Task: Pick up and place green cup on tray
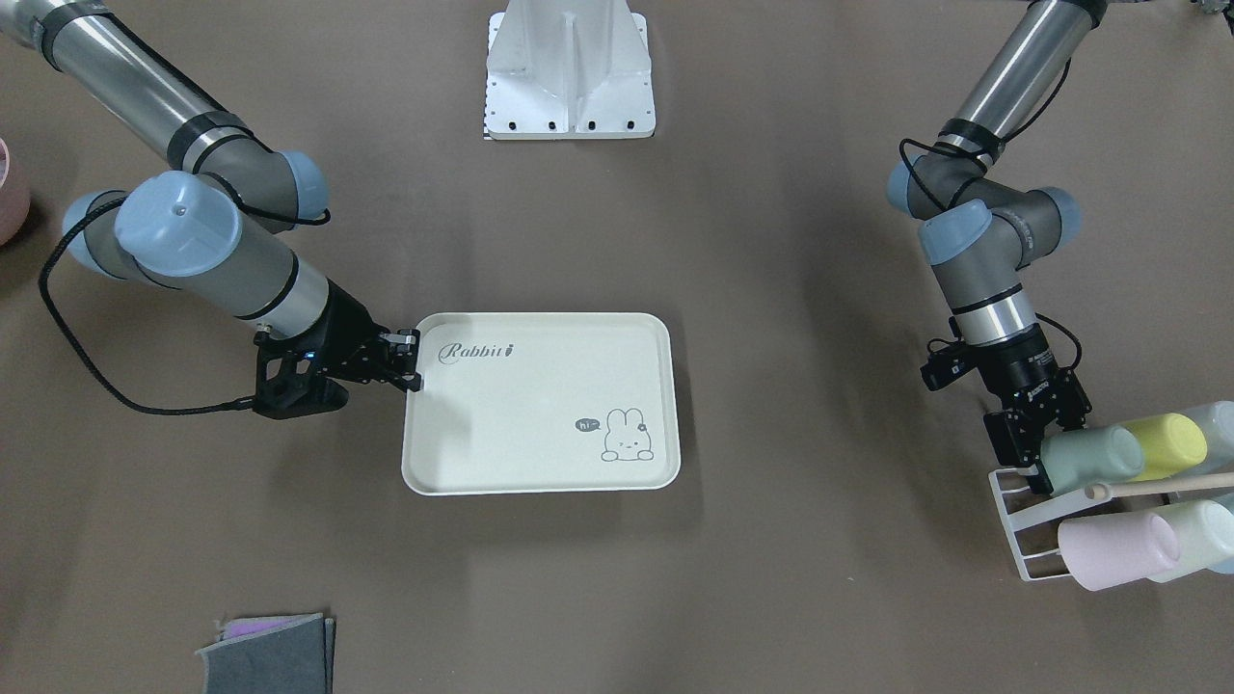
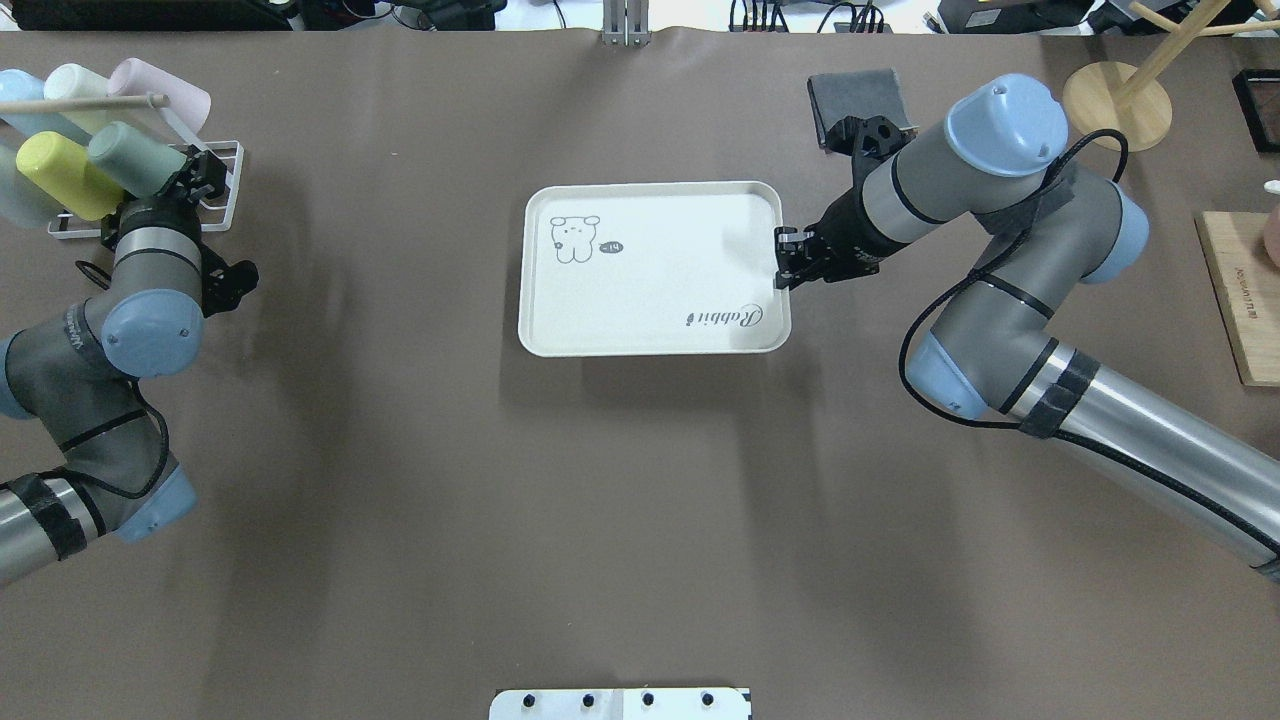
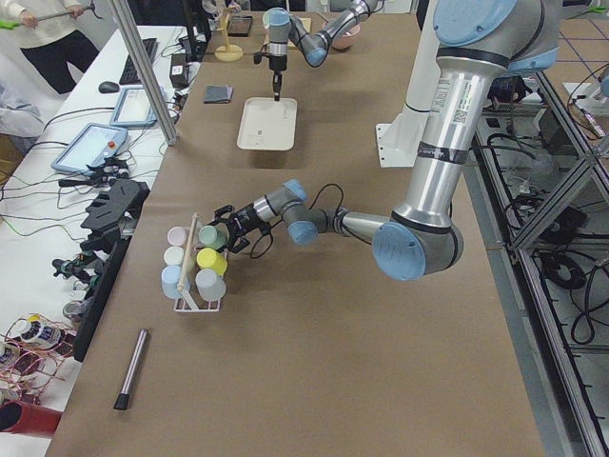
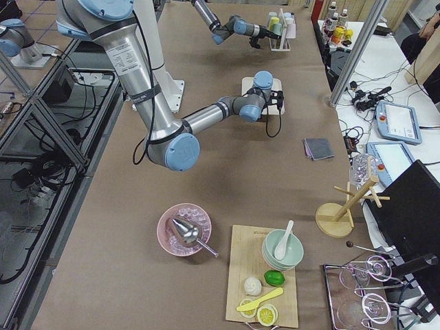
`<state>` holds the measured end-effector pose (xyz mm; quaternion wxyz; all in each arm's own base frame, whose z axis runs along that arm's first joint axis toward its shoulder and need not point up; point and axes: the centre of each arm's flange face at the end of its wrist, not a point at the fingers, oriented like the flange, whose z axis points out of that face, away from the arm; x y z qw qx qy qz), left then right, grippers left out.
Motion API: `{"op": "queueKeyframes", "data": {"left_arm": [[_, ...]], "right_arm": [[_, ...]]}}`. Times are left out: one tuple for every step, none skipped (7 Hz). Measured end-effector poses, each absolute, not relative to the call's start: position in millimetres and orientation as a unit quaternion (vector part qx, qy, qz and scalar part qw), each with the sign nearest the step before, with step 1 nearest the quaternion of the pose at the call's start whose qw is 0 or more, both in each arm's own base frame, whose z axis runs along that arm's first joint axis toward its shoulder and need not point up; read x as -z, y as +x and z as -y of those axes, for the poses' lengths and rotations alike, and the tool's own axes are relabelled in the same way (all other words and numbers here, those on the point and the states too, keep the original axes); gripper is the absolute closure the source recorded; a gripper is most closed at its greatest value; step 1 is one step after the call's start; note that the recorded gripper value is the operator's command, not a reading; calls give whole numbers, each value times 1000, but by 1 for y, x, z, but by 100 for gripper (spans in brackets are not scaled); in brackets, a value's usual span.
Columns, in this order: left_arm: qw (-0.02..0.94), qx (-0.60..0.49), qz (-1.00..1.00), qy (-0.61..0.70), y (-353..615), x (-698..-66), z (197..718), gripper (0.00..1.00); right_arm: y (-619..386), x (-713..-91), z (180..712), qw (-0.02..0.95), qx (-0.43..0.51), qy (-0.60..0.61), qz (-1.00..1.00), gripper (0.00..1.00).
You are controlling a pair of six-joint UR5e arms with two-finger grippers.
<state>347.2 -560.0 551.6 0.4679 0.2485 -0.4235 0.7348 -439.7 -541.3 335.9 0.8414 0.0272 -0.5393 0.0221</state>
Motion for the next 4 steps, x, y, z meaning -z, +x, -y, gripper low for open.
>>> {"op": "queueKeyframes", "data": {"left_arm": [[468,-735,423,248,347,-553,560,12],[469,-735,423,248,347,-553,560,14],[469,-734,423,249,346,-556,559,15],[470,-732,424,252,344,-562,558,16]], "right_arm": [[-452,-337,534,842,-20,22,539,100],[-459,-337,529,843,-19,18,538,100],[-463,-337,526,843,-17,16,538,100],[-464,-337,525,843,-16,15,538,100]]}}
